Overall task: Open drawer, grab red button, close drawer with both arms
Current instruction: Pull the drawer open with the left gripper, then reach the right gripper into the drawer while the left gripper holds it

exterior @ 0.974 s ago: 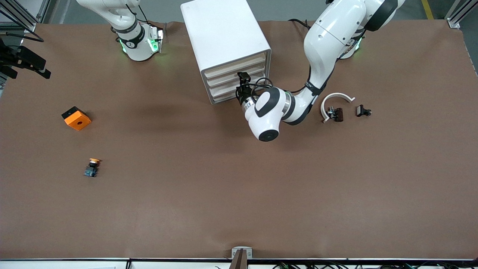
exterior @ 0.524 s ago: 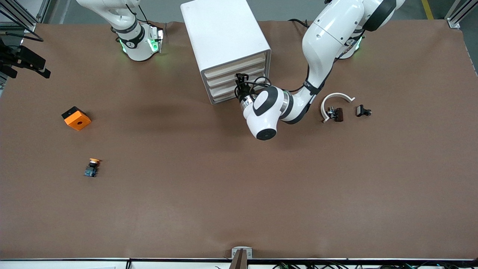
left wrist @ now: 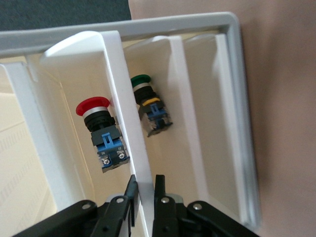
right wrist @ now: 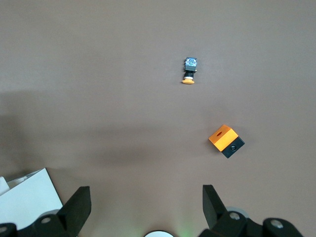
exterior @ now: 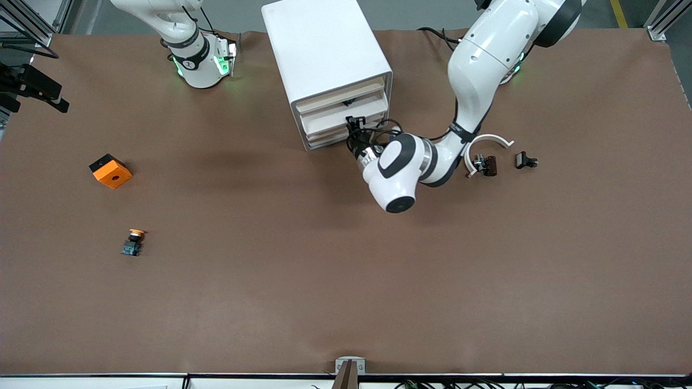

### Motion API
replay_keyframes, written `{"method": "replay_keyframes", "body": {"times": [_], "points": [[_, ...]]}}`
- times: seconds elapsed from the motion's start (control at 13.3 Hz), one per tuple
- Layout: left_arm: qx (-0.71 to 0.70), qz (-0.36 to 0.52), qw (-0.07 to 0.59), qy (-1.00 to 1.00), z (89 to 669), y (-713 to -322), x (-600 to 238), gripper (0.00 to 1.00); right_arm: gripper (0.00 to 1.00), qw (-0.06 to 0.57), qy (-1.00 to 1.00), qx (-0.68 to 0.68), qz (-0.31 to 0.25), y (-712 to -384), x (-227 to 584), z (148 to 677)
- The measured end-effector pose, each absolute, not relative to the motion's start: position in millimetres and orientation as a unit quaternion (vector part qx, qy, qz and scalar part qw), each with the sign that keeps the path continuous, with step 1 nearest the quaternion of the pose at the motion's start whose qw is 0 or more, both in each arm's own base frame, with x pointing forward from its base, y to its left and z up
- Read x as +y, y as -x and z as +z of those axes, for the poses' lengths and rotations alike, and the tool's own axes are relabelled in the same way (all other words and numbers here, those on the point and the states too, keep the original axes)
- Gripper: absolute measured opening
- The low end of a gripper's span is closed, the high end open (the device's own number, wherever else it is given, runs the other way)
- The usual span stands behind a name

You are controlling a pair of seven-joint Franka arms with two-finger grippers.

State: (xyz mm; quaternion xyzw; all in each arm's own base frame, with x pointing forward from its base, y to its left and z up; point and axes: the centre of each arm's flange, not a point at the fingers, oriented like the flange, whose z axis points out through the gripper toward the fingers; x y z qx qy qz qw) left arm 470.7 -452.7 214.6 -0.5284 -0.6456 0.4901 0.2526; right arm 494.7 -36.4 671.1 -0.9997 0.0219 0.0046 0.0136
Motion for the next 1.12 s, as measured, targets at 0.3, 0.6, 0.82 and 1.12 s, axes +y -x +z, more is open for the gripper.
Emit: {"method": "replay_keyframes", "body": {"times": [0.3, 0.6, 0.82, 1.12], "points": [[-0.659, 0.496, 0.221, 0.521, 218, -508, -429, 0.16, 1.00, 0.011, 0.999, 0.029, 0.030, -517, -44, 641], [-0.659, 0.503, 0.187, 0.526, 221, -531, -409, 0.16, 1.00, 0.009, 0.996, 0.031, 0.088, -568, -48, 557], [-0.662, 0.503, 0.173, 0.528, 220, -538, -404, 0.16, 1.00, 0.007, 0.994, 0.034, 0.105, -588, -53, 531], [-0.664, 0.501, 0.158, 0.532, 219, -547, -394, 0.16, 1.00, 0.010, 0.992, 0.060, 0.109, -587, -44, 535]]}}
